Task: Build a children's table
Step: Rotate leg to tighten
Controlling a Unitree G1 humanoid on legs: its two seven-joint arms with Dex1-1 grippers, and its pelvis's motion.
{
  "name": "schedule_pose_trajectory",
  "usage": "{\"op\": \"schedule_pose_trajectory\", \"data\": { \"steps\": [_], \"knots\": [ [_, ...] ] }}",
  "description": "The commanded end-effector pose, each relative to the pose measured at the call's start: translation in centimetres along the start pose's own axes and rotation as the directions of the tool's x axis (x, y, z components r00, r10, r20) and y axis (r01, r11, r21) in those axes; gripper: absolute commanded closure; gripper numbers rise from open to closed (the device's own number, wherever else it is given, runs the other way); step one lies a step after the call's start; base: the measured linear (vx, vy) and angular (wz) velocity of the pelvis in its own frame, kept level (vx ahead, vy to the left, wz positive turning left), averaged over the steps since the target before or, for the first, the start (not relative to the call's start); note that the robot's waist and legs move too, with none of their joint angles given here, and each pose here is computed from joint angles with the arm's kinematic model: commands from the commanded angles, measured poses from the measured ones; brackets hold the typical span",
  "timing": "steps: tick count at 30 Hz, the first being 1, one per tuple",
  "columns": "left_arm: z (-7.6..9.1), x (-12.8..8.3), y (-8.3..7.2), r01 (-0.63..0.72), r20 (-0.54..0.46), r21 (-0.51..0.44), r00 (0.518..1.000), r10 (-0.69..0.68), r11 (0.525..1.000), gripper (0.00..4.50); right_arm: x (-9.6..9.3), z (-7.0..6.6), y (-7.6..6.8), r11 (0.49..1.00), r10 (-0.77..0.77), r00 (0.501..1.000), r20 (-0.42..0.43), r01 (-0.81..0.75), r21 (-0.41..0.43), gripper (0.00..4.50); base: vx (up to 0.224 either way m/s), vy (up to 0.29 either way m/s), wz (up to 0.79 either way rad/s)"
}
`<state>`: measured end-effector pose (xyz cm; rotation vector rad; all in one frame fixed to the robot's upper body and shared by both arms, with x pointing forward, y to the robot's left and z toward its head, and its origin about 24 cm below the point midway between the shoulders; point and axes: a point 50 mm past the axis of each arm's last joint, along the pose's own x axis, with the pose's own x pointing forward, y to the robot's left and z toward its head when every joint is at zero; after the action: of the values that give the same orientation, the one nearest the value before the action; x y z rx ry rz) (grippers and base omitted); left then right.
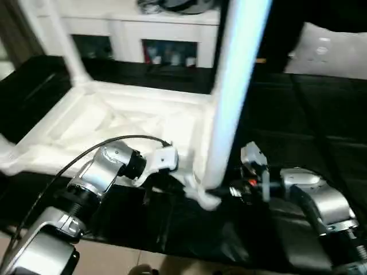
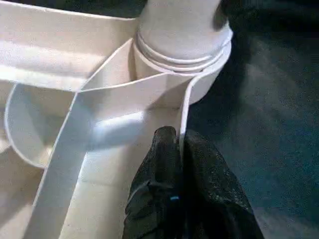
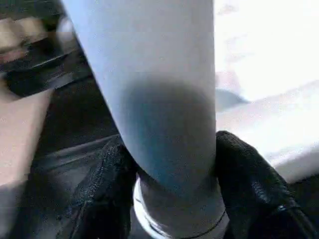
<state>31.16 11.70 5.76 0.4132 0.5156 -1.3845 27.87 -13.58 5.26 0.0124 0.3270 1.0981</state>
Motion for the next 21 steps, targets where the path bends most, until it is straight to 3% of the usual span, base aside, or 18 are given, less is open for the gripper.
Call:
{"op": "schedule_pose_trajectory", "data": {
  "steps": [1,4,7,12,14,16,19,21],
  "knots": [
    [2.2,1.3,0.3,-0.109,0.112,-0.030,0.987,0.112,0.994,4.50,3.0,-1.0,1.4,0.998,-0.001,1.000,-0.010,0.002,0.058,2.46,0.000,0.000,0.00],
    [3.3,2.2,1.2,-0.257,0.131,-0.113,0.954,0.271,0.960,4.50,5.2,-0.4,1.2,0.975,-0.181,0.983,0.042,0.174,0.137,2.48,0.000,0.000,0.00],
    [4.0,2.8,1.5,-0.316,0.133,-0.145,0.933,0.334,0.938,4.50,6.3,0.0,1.2,0.950,-0.268,0.962,0.056,0.254,0.181,2.49,0.000,0.000,0.00],
    [6.0,5.0,1.5,-0.446,0.116,-0.175,0.876,0.468,0.878,4.50,9.2,0.8,1.2,0.824,-0.524,0.851,0.039,0.495,0.276,2.49,0.000,0.000,0.00],
    [6.4,5.6,1.2,-0.451,0.114,-0.161,0.875,0.471,0.878,4.50,9.6,0.9,1.4,0.812,-0.541,0.839,0.052,0.506,0.292,2.49,0.000,0.000,0.00],
    [6.5,5.7,1.1,-0.453,0.115,-0.158,0.874,0.472,0.877,4.50,9.6,1.0,1.4,0.809,-0.549,0.834,0.059,0.512,0.288,1.79,0.000,0.000,0.00],
    [6.3,5.5,1.1,-0.458,0.110,-0.142,0.874,0.474,0.878,4.50,9.0,1.3,0.9,0.775,-0.605,0.790,0.099,0.557,0.299,1.77,0.000,0.000,0.00],
    [5.8,5.0,1.3,-0.458,0.101,-0.124,0.876,0.471,0.880,4.50,8.2,1.5,0.7,0.781,-0.605,0.783,0.144,0.549,0.297,1.38,0.000,0.000,0.00]
  ]
}}
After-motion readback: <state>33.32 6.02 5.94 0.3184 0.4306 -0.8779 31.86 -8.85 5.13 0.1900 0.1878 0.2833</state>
